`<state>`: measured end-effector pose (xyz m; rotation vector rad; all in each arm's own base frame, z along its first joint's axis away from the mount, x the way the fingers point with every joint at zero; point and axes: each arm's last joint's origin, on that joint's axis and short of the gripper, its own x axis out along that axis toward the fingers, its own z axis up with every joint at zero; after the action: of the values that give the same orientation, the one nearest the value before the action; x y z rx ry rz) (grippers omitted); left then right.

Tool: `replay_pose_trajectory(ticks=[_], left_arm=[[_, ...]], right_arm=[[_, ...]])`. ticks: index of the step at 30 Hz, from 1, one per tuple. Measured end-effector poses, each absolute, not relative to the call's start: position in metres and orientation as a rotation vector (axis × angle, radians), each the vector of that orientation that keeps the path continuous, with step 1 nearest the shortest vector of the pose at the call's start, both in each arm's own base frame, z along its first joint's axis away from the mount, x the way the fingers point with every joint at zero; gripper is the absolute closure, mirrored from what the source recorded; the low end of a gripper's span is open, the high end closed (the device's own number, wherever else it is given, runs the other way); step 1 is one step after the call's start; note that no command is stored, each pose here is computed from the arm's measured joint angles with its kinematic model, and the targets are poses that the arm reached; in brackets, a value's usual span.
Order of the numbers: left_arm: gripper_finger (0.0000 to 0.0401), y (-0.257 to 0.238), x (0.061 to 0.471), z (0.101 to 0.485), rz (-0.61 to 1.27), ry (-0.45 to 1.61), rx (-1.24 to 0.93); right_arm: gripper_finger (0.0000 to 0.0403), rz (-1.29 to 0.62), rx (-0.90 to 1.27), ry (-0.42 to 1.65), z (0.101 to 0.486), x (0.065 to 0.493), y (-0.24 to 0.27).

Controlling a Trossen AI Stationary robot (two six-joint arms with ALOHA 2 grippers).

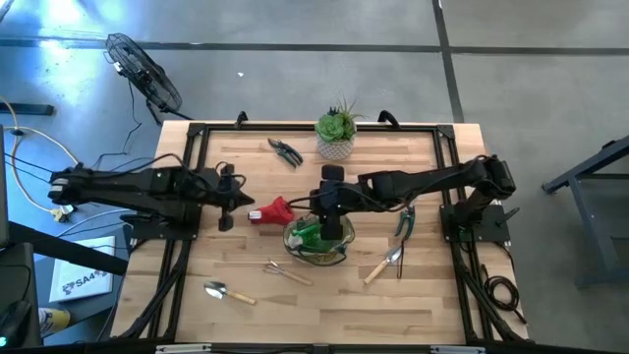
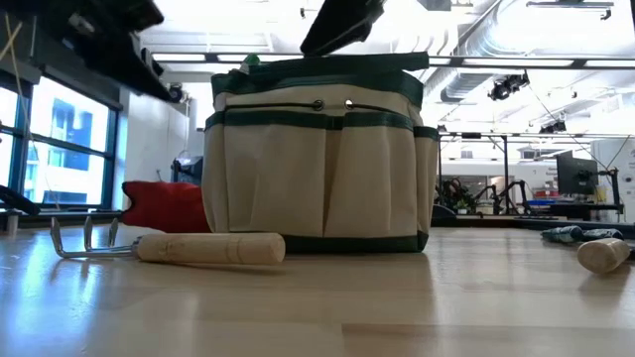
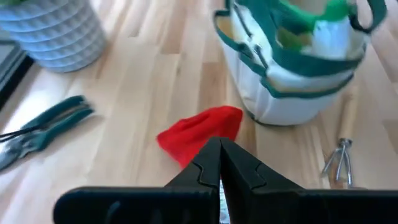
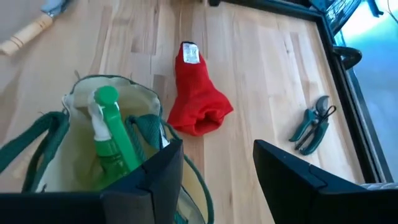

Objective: Pick & Place Garden tools in Gardening bag
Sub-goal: Put the red gloves into the white gardening bag

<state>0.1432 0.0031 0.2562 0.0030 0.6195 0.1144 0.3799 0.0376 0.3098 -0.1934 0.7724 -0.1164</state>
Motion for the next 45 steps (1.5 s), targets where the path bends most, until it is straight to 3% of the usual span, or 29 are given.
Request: replay_pose_trajectory(ticks=[4,14,19,34,45], left_arm=[[0.0371,0.004,0.149,0.259,0.141,0.667,-0.013],[0.0208,0.005,0.177,0.235,0.172,0.822,0.021],[0.0161,0.004,0.191,0.219,0.143,0.915,0.040],[0.0152,0.017,0.213,0.186,0.156,1.059,-0.015],[0.0153,0.026,0.227,0.136,0.175,1.226,-0.049]], right_arm=[[0.0215,-0.114,-0.199,0.781,0.309,0.380,0.038],[0.0215,-0.088,-0.238,0.795,0.308,0.378,0.045],[0.0215,-0.085,-0.259,0.793,0.313,0.371,0.056],[0.0215,-0.083,-0.179,0.709,0.350,0.334,0.082],[0.0215,-0.034,-0.174,0.685,0.354,0.327,0.101]])
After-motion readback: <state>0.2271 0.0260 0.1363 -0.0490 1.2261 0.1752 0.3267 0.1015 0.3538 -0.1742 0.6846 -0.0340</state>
